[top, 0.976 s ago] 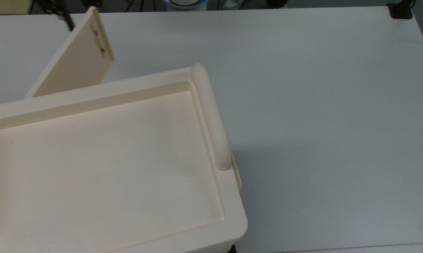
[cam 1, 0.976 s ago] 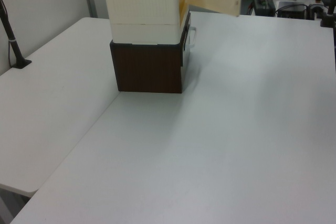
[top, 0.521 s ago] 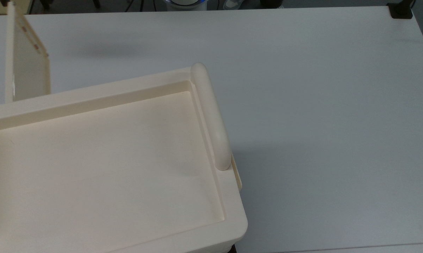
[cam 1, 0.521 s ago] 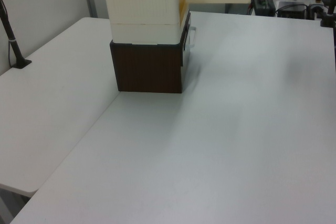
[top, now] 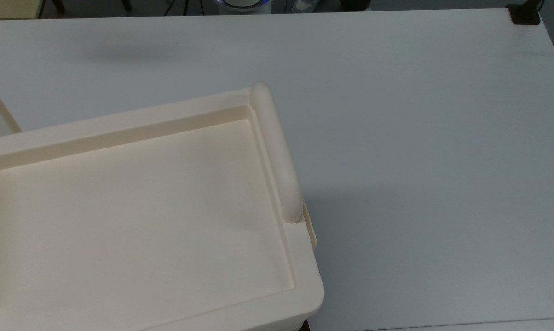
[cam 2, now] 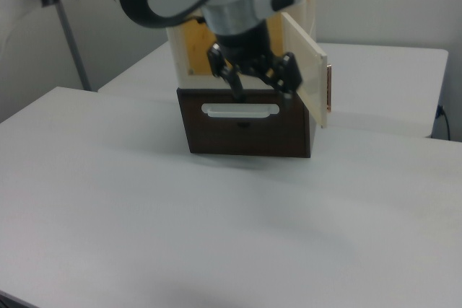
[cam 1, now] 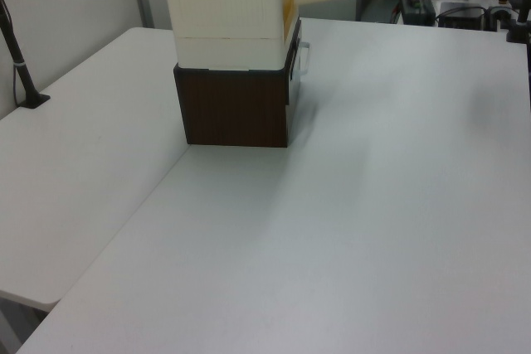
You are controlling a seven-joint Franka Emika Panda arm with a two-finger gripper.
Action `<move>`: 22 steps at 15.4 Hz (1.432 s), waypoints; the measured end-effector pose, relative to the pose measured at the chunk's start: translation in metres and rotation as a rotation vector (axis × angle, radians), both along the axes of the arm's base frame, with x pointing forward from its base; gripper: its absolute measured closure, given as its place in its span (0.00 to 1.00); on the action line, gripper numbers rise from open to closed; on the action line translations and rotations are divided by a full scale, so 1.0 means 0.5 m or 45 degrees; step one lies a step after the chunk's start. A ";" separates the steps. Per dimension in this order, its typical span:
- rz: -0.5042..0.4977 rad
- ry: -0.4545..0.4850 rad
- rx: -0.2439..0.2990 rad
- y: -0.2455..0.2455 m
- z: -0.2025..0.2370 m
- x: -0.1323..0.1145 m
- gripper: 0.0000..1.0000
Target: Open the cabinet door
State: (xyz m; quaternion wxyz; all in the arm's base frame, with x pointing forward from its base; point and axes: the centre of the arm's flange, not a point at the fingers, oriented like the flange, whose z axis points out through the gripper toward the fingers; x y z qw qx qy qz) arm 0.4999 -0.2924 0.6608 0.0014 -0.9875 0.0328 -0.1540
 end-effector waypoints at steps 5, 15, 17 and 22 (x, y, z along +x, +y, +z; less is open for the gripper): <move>-0.080 0.061 0.079 0.198 0.017 0.062 0.00; 0.070 0.261 -0.011 0.534 -0.049 0.122 0.00; 0.139 0.297 -0.057 0.552 -0.077 0.134 0.00; 0.213 0.308 -0.076 0.552 -0.086 0.139 0.00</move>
